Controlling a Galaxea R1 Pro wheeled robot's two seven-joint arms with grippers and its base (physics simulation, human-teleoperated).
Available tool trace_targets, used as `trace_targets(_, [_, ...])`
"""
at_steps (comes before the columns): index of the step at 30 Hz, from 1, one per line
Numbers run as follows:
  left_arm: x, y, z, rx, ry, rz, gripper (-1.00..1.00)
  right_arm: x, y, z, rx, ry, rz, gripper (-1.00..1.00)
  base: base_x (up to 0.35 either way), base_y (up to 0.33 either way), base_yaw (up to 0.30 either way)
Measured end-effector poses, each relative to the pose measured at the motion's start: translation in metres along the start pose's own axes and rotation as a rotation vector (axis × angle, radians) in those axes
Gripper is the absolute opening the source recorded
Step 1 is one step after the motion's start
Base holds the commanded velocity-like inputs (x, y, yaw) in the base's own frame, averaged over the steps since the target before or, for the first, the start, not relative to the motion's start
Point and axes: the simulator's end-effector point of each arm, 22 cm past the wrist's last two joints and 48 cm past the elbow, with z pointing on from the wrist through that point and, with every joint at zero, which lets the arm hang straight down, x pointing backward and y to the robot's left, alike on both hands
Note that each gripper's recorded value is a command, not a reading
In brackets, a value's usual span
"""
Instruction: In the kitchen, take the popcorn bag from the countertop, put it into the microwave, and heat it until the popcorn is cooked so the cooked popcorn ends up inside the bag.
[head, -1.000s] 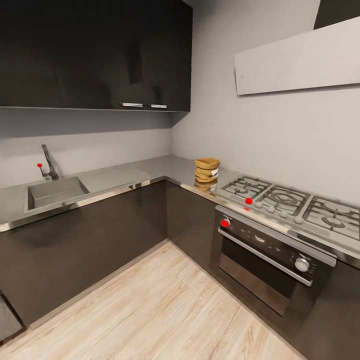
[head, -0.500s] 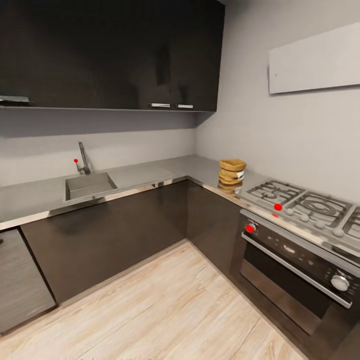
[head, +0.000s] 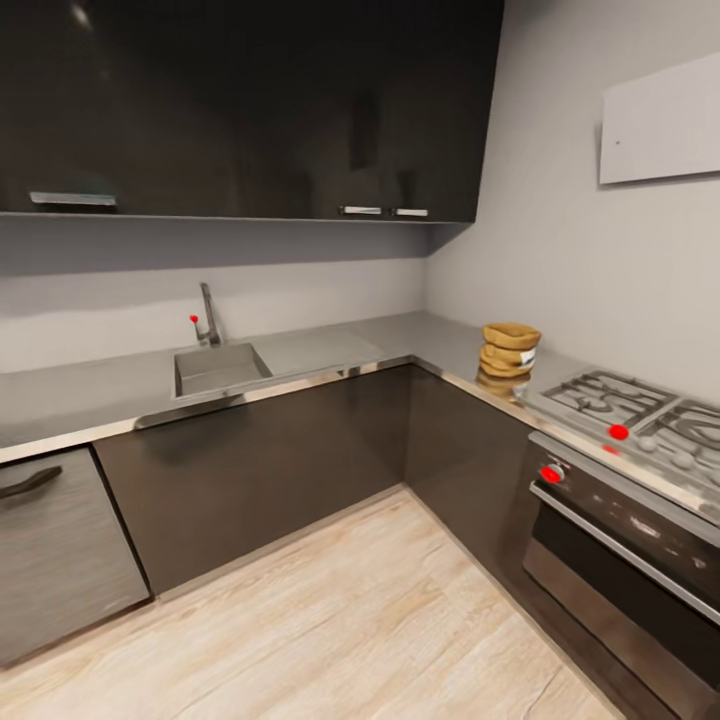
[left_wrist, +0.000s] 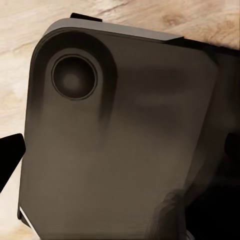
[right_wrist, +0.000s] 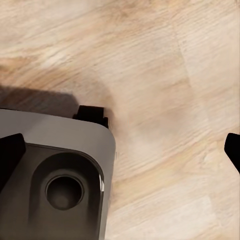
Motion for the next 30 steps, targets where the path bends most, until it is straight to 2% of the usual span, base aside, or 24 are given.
trace_targets(19, [0.0033,-0.0003,0.0,0.002,0.015,0.003,1.0,0.0003,0.0007,0.0,0.0,0.001,0.002,1.0,0.286,0.214,0.0])
trace_targets(23, [0.0033,-0.0003,0.0,0.002,0.015,0.002,1.0,0.001,-0.0048,-0.0001,0.01,0.004,0.008,1.0,0.297,0.193,0.0])
trace_targets(30, [0.0032,-0.0008,0.0,0.002,0.014,0.003,1.0,0.0,0.004,0.0,-0.002,0.002,0.01,1.0,0.306,0.167,0.0])
